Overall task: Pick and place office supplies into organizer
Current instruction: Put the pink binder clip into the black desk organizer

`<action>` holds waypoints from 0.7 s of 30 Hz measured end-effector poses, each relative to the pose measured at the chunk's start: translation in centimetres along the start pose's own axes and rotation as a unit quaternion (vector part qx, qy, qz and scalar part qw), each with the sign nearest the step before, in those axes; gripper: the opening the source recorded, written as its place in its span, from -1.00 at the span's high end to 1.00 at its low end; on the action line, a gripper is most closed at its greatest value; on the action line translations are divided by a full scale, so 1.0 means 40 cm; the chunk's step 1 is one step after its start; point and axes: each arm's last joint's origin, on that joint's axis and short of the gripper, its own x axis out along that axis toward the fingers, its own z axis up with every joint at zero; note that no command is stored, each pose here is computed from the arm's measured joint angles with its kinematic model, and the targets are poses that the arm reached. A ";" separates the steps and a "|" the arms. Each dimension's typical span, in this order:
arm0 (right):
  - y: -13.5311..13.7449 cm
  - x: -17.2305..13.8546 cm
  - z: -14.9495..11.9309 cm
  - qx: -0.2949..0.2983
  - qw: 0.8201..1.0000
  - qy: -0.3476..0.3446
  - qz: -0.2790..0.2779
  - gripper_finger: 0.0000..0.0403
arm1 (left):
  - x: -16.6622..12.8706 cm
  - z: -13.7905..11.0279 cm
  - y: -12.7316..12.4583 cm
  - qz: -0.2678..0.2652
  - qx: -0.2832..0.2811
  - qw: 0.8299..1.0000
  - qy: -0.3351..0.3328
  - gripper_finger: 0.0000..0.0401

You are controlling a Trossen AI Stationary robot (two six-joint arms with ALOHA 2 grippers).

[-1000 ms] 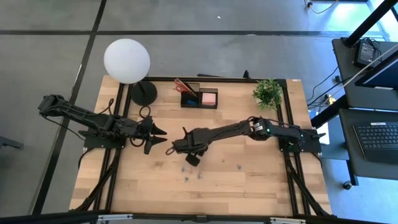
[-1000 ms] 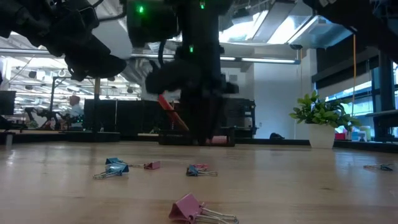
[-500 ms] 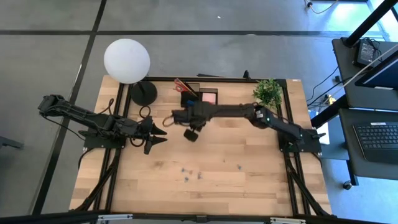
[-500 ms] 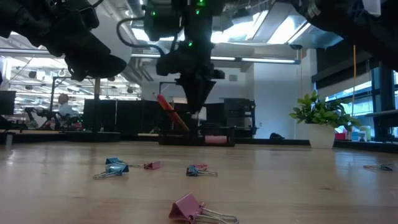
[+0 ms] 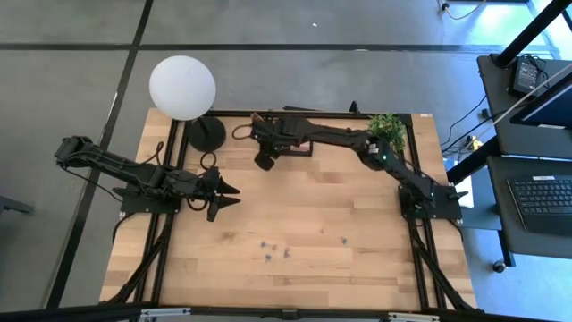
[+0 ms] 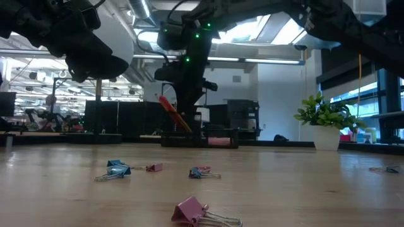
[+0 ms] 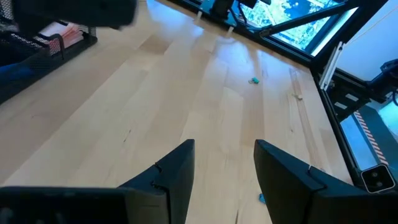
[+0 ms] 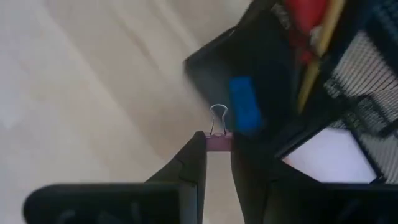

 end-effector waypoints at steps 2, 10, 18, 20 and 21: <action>-0.016 0.004 0.011 0.007 1.000 -0.009 0.000 0.68 | 0.000 0.000 0.000 0.000 0.000 1.000 0.000 0.21; -0.073 0.029 0.029 0.023 1.000 -0.015 -0.007 0.68 | 0.000 0.000 0.000 0.000 0.000 1.000 0.000 0.21; -0.090 0.084 0.017 0.024 1.000 0.000 -0.015 0.68 | 0.000 0.000 0.000 0.000 0.000 1.000 0.000 0.21; -0.088 0.098 0.013 0.025 1.000 -0.003 -0.014 0.68 | 0.000 0.000 0.000 0.000 0.000 1.000 0.000 0.21; -0.089 0.104 0.008 0.023 1.000 0.003 -0.016 0.68 | 0.000 0.000 0.000 0.000 0.000 1.000 0.000 0.21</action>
